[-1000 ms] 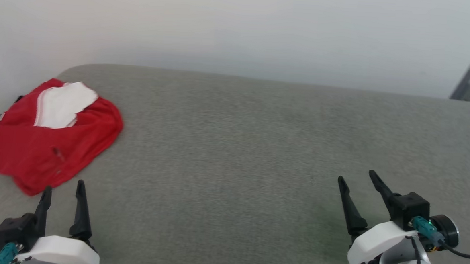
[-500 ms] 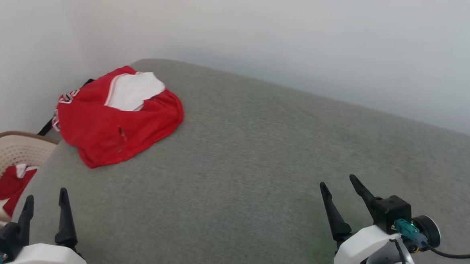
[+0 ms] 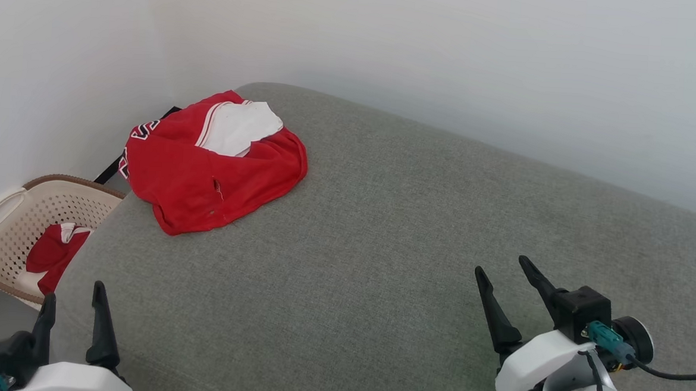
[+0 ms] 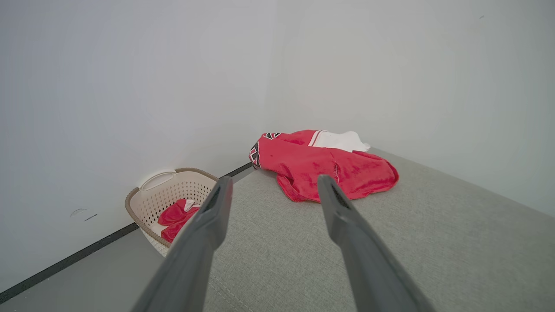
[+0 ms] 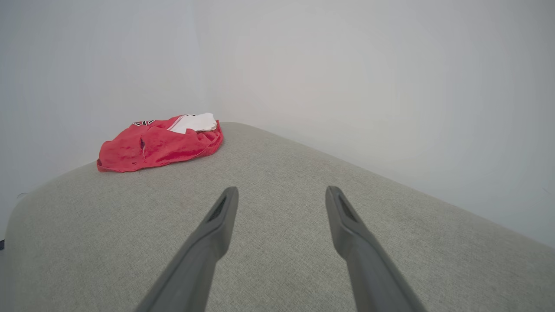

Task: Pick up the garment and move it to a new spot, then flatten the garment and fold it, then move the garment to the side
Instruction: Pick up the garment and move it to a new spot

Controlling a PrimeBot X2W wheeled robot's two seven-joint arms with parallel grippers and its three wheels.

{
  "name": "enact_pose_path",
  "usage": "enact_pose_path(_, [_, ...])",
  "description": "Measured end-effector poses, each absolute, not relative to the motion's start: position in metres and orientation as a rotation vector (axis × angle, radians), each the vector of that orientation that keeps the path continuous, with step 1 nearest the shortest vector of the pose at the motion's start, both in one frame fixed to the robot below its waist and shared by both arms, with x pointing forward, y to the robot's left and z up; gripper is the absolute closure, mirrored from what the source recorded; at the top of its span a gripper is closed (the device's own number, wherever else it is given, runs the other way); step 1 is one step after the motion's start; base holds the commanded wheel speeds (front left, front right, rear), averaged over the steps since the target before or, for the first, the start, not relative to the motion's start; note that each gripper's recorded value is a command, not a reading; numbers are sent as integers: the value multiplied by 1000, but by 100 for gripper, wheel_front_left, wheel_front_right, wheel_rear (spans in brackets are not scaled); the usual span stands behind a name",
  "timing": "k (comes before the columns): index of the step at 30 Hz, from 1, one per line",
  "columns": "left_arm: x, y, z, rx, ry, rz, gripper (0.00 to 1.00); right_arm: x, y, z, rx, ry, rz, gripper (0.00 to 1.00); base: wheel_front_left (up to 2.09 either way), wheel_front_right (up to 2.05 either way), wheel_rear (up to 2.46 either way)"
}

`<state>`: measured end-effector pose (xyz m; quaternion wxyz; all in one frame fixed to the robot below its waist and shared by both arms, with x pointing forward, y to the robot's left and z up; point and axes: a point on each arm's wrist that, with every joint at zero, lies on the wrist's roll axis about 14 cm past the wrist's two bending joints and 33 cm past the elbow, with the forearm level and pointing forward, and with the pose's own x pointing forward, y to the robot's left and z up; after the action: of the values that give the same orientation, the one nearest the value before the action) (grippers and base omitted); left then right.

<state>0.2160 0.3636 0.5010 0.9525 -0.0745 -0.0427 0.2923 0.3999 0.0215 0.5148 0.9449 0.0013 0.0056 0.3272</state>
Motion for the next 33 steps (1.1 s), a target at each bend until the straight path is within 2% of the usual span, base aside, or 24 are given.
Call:
enact_pose_path(12, [252, 365, 514, -133, -95, 531, 0, 408, 11, 507, 3, 29, 632, 0, 0, 0, 0])
enact_pose_path(26, [368, 388, 529, -47, -19, 406, 0, 443, -24, 491, -9, 56, 538, 0, 0, 0, 0])
enact_pose_path(33, [432, 404, 507, -18, 116, 380, 0, 466, -46, 475, -11, 82, 482, 0, 0, 0, 0])
